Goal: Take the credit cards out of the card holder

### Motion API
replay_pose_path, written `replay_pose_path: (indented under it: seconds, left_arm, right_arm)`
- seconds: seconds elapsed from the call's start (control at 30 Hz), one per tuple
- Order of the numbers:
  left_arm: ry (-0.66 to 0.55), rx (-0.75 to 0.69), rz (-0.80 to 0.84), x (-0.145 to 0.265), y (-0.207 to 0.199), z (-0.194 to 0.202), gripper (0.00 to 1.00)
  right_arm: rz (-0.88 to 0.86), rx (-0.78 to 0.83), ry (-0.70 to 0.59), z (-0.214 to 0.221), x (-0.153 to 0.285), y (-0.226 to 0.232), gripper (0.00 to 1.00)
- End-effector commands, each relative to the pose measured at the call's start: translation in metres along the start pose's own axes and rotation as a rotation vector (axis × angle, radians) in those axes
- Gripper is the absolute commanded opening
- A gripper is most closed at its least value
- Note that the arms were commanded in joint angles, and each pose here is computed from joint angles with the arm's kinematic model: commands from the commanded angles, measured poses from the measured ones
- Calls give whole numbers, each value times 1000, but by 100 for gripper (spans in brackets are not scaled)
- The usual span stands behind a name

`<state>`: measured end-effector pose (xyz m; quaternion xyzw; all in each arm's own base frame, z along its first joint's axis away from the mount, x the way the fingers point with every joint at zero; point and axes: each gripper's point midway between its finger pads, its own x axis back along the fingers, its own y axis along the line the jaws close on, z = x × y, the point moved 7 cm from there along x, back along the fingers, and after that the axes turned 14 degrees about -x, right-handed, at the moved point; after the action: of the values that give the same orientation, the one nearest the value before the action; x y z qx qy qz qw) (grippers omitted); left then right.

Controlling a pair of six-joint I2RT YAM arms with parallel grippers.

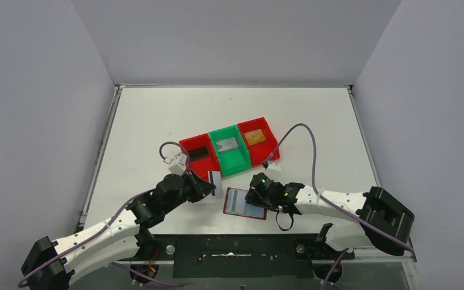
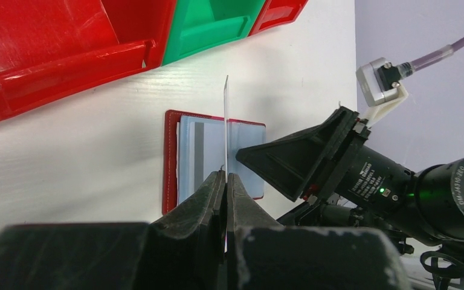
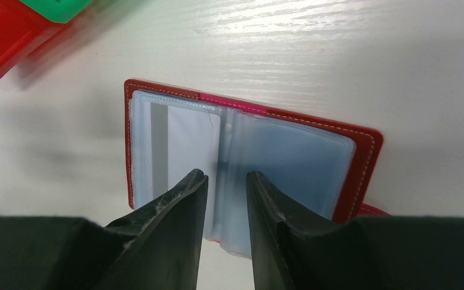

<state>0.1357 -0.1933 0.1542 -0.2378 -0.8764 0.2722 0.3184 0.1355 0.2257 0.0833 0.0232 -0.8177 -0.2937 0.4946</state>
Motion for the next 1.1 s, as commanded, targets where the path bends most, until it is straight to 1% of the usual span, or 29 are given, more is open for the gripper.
replay_pose_path:
  seconds: [0.0,0.2,0.43,0.5,0.67,0.8,0.93,1.07]
  left_arm:
    - [-45,5,44,3,-11,-13,0]
    - [-33,-6,113,0,-22,-14,0]
    - [-41,-3,193,0,-30,-14,0]
    - [-57,0,223,1,-32,-15,0]
    - [-101,32,315,7,-36,-17,0]
    - [-113,49,387,10,-40,-17,0]
    - [-94,31,455,13,-51,-20,0]
    - [-80,16,508,14,-62,-24,0]
  right_arm:
    - [-62,-10,-69,-11,15,3,34]
    - [-236,-38,-96,-19,28,26,40]
    - [-399,-59,-187,-29,42,29,58]
    - [-479,-65,-201,-29,47,30,62]
    - [-748,-97,-194,-27,69,39,68]
    - [-891,-49,-167,-26,86,53,73]
    - [-998,-35,-112,-30,94,64,72]
    - [-1065,-39,-33,-35,92,69,66]
